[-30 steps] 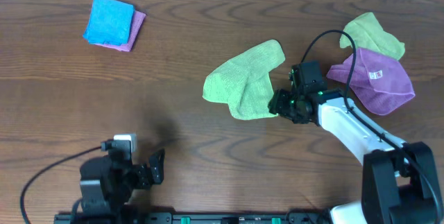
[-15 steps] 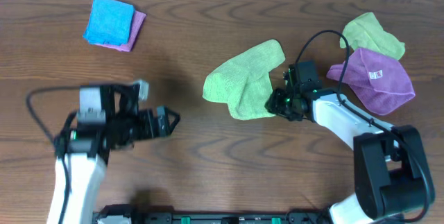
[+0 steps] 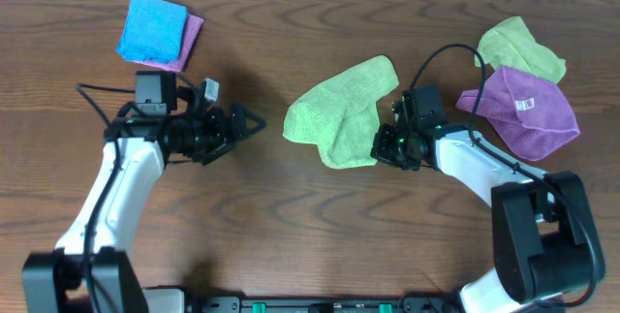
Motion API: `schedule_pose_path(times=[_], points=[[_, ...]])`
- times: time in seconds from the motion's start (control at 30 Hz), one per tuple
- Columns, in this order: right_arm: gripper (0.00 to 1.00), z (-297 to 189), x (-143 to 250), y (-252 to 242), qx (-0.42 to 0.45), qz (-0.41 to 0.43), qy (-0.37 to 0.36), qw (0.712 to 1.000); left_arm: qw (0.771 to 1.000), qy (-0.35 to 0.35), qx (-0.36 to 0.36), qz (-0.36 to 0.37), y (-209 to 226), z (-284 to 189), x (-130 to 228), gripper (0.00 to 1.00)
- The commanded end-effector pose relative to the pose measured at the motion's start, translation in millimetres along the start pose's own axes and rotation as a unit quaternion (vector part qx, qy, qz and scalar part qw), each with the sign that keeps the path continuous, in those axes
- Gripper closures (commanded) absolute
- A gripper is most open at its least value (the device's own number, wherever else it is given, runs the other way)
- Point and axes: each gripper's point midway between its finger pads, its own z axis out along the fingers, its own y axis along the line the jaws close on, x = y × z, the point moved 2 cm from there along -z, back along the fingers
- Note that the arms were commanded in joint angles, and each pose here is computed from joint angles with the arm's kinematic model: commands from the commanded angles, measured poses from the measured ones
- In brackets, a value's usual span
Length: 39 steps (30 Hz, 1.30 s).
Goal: Fold the cloth
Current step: 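Reach the left gripper to the green cloth's left corner and grasp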
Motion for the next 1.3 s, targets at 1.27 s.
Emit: schedule_pose_path(times=[1.27], points=[[0.99,1,12,11,-0.045,0.003,0.037,0.998,0.994,0.019,-0.037,-0.104,45,150,-18,0.28]])
